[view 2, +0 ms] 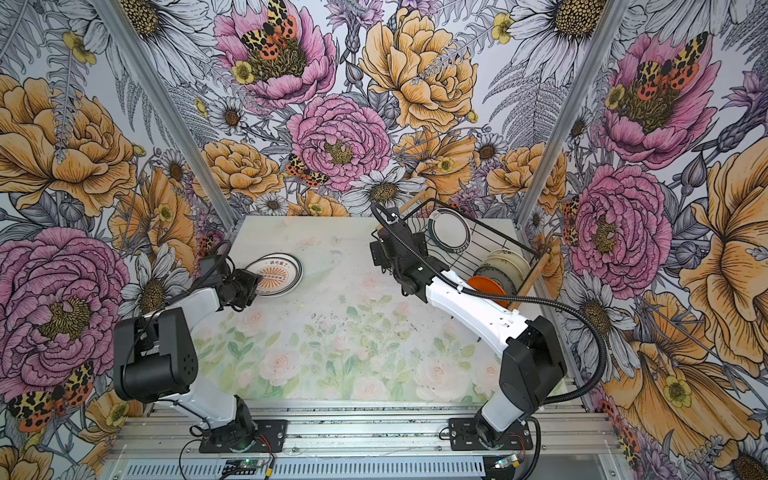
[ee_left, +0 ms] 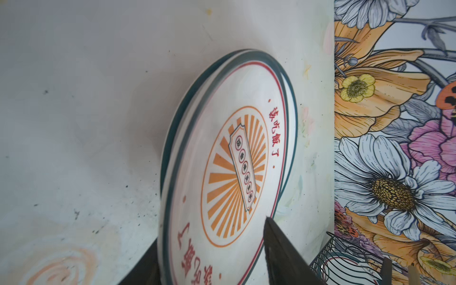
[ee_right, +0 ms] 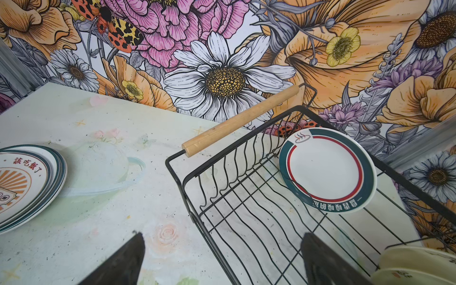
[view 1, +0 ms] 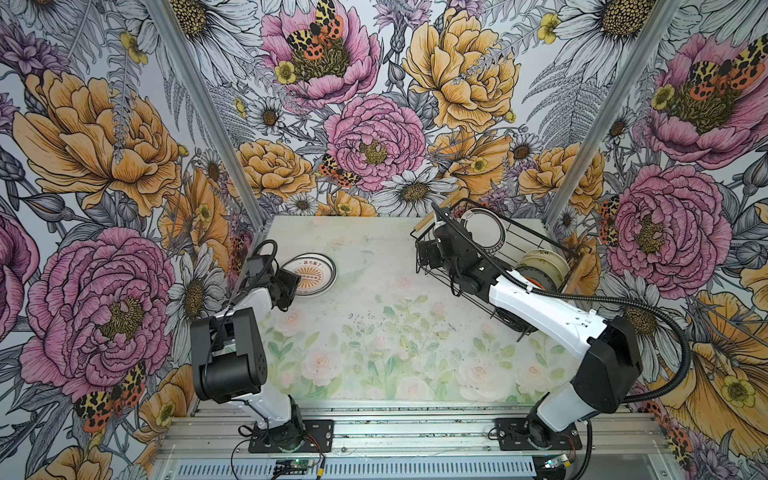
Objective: Unload the plates from the dish rack
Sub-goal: 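Lower the sunburst-print plate onto the table stack with the left gripper, then open the left gripper and lift it off the stack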
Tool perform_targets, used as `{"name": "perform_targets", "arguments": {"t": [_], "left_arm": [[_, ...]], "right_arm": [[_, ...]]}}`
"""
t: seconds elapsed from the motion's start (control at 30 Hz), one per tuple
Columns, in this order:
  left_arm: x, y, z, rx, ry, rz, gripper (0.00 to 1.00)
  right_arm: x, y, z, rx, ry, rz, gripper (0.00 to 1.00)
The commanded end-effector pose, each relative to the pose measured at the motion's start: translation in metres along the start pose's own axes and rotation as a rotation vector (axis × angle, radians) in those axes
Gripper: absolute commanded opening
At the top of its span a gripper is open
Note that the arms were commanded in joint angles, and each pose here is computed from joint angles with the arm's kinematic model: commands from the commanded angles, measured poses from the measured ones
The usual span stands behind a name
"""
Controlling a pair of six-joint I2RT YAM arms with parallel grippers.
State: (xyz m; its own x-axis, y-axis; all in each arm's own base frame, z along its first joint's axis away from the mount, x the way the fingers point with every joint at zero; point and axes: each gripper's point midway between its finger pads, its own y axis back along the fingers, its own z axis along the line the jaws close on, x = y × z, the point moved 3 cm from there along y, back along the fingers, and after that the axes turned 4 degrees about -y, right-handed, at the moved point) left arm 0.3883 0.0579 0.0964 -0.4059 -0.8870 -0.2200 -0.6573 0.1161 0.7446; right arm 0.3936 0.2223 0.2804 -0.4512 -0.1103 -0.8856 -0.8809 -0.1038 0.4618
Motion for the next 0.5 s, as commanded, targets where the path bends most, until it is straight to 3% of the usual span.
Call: {"name": "perform_targets", "arguments": {"t": [0.0,0.47], "left_arm": [[0.0007,-0.0035,-0.0023,-0.023,-0.038,0.006,0.56],[-0.0011,-0.0129,-0.006,-0.12,-0.132,0.049,0.63]], "right_arm": [[-0.0006,-0.0021,0.0044,-0.008,-0.002,-0.003,0.99],[0.0047,-0.003,0.0019,-0.003,0.003,0.008,1.0]]}}
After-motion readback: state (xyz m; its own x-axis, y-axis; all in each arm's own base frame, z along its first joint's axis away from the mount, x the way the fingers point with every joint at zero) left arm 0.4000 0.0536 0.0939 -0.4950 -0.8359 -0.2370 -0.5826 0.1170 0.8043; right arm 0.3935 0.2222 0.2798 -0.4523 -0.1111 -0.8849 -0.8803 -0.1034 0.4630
